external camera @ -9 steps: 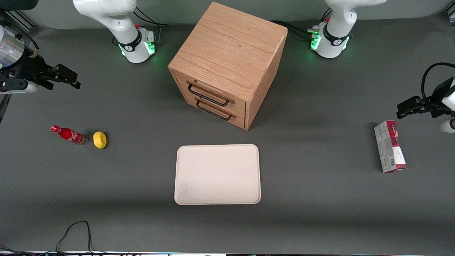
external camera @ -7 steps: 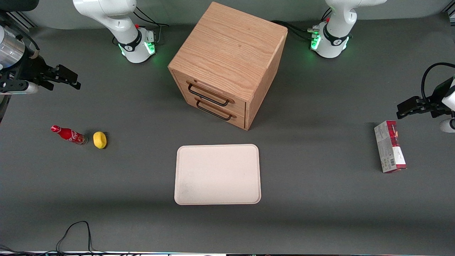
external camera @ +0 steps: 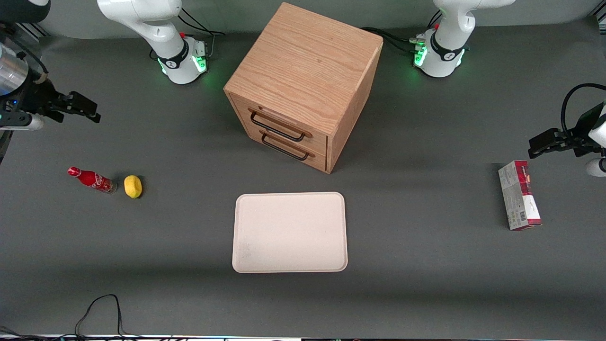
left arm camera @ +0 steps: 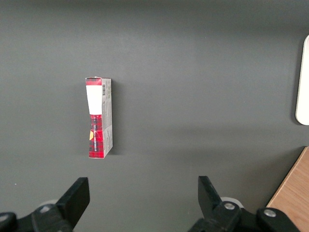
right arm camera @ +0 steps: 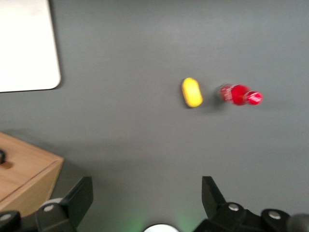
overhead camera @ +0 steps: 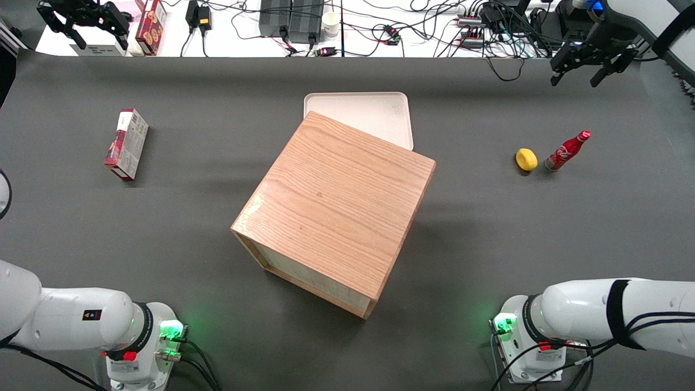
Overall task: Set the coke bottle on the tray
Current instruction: 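Move the right gripper down toward the red Coca-Cola bottle, then close the right gripper around the bottle's cap end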
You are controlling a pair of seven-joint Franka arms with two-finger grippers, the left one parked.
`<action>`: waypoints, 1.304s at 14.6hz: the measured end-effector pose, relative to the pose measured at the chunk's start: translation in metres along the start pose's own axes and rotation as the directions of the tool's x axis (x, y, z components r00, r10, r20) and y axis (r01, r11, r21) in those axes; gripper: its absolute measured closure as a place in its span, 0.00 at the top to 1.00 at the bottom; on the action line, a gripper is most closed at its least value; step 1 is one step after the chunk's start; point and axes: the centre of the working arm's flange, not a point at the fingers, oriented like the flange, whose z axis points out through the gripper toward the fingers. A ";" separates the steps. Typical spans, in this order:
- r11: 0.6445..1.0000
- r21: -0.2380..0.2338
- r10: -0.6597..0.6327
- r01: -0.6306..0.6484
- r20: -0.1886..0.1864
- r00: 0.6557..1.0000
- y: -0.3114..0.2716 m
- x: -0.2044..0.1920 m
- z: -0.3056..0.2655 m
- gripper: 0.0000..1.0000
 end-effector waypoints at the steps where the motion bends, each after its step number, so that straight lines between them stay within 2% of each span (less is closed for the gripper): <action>1: 1.000 -0.001 -0.010 0.010 -0.005 1.000 0.018 0.007 0.007 1.00; 5: 0.996 0.006 -0.088 0.088 -0.007 0.996 0.105 0.034 0.055 1.00; 8: 0.991 -0.011 -0.131 0.131 -0.019 0.991 0.147 0.045 0.104 1.00; 13: 0.982 -0.040 -0.187 0.185 -0.054 0.981 0.173 0.038 0.181 1.00; 17: 0.977 0.001 -0.211 0.211 -0.052 0.976 0.190 0.039 0.227 1.00; 19: 0.978 0.001 -0.209 0.210 -0.047 0.977 0.195 0.039 0.242 1.00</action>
